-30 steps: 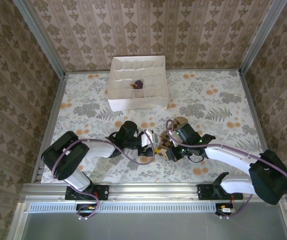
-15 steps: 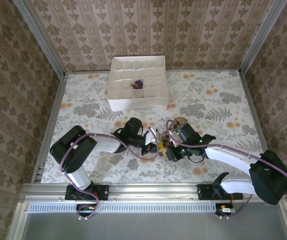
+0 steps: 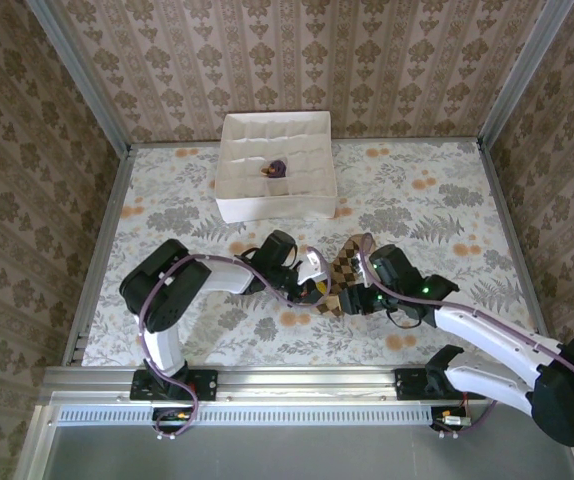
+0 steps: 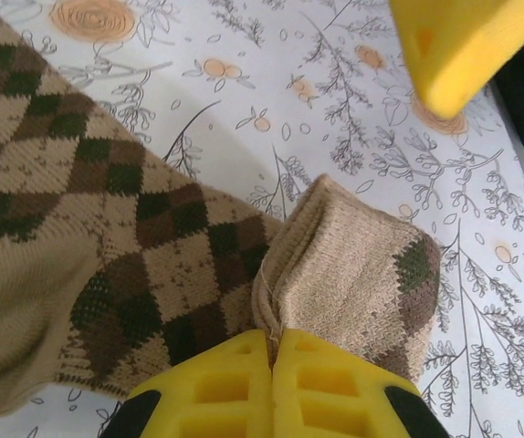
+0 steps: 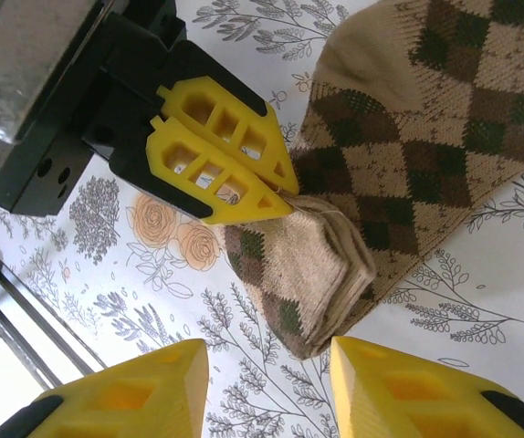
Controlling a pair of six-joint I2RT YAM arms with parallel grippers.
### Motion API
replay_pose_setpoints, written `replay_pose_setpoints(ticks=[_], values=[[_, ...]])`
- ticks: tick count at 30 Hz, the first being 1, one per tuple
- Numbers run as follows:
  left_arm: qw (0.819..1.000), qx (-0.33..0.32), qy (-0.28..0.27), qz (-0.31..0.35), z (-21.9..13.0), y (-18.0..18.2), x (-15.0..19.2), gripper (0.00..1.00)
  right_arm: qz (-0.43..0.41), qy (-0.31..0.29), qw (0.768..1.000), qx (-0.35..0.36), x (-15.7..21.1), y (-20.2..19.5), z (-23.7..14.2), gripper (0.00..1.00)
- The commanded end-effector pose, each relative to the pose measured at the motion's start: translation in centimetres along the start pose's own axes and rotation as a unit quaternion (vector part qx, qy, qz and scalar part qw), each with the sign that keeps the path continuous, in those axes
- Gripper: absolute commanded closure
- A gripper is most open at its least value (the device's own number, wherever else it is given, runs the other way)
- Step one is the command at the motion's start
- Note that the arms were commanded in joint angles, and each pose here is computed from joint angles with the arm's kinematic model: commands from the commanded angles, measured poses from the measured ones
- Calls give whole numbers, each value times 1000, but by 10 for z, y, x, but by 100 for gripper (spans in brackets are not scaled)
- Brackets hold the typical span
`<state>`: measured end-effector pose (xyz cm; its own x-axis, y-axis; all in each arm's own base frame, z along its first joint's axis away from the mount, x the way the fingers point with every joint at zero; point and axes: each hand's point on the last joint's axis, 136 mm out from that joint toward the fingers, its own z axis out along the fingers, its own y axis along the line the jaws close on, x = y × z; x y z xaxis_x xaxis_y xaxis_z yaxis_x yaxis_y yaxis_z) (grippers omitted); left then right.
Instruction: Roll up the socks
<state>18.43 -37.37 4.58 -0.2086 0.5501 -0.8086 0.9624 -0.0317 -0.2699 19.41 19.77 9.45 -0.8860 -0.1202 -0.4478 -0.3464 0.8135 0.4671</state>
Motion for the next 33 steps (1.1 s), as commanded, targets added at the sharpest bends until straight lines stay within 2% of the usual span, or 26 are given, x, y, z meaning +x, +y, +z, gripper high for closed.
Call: replay_pose_setpoints(ticks=[1,8,10,16,17,21,23,27,33], values=[[999,-5,16,-27,4,4,5,100,25,2,1000,4,-3,-1,13,64],[998,-22,31,-43,8,9,16,100,39,45,998,0,2,-3,48,78],[998,-24,31,-44,8,9,16,100,57,68,996,22,11,-14,58,83],[999,-27,35,-31,6,6,23,100,128,136,975,121,50,-55,70,84],[999,-29,36,-23,4,6,24,97,135,145,972,128,55,-58,71,85],[997,-48,31,45,-9,2,16,84,152,172,961,157,70,-69,72,85],[992,-77,27,94,-18,3,8,73,156,190,955,165,76,-72,72,85],[971,-118,25,207,-37,0,-5,67,160,232,944,171,89,-75,77,85],[927,-156,21,339,-49,-8,-5,64,157,237,943,172,88,-75,77,86]])
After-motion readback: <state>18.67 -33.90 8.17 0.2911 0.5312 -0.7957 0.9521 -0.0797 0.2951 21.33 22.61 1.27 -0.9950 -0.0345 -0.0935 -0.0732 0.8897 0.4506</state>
